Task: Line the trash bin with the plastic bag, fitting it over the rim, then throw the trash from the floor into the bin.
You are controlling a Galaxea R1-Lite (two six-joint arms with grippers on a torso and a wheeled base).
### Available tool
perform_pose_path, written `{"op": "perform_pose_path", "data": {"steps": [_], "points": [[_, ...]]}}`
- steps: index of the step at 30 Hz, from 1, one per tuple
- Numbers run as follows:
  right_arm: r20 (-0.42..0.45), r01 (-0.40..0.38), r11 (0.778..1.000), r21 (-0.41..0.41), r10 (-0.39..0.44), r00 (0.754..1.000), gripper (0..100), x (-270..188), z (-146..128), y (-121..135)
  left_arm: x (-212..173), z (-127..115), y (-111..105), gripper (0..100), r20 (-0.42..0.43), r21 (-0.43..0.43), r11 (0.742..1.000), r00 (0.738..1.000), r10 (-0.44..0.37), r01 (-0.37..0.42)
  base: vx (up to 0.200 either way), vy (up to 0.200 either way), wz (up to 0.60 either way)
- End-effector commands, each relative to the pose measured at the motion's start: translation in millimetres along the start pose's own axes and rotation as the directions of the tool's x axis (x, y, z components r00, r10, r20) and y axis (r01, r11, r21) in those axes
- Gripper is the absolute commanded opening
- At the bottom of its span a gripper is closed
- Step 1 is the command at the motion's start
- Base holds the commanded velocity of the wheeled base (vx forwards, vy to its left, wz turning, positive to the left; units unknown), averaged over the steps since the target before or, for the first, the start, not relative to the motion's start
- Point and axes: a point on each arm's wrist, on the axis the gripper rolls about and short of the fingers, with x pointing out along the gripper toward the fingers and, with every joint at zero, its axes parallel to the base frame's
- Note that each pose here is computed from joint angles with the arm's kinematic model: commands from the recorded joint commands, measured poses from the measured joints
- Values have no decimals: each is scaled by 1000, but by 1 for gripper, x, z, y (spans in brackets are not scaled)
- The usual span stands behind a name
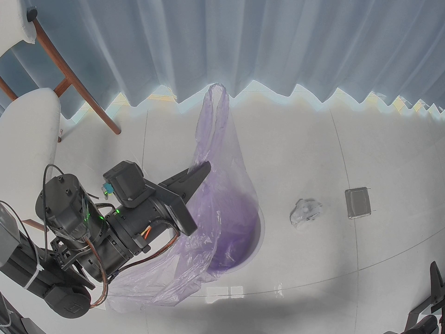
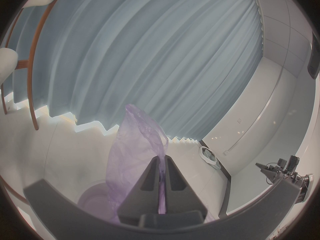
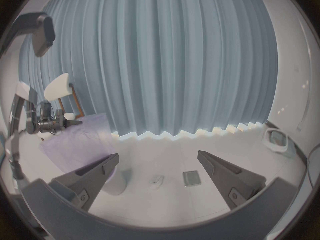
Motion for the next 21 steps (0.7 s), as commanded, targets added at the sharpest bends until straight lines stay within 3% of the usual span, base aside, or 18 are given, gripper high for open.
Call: {"op": "perform_pose_path", "data": {"steps": [1, 7, 12, 16, 21], "points": [[-40, -91, 992, 92, 95, 995, 100, 8, 26, -1, -1, 0, -3, 0, 1, 3, 1000, 1000, -8, 8, 0, 0, 0], [-107, -215, 949, 230, 244, 964, 100, 30, 59, 1, -1, 0, -3, 0, -2, 14, 1000, 1000, -14, 14, 0, 0, 0], [-176, -229, 909, 348, 304, 936, 100, 59, 81, 4, -1, -1, -2, 0, -1, 15, 1000, 1000, -11, 11, 0, 0, 0], [-258, -207, 904, 375, 316, 913, 100, 79, 77, 5, -1, -1, -2, 0, 1, 15, 1000, 1000, -11, 11, 0, 0, 0], [-394, -229, 878, 421, 405, 825, 100, 103, 60, 10, -2, -3, -1, 0, -13, 15, 1000, 1000, -8, 8, 0, 0, 0]]}}
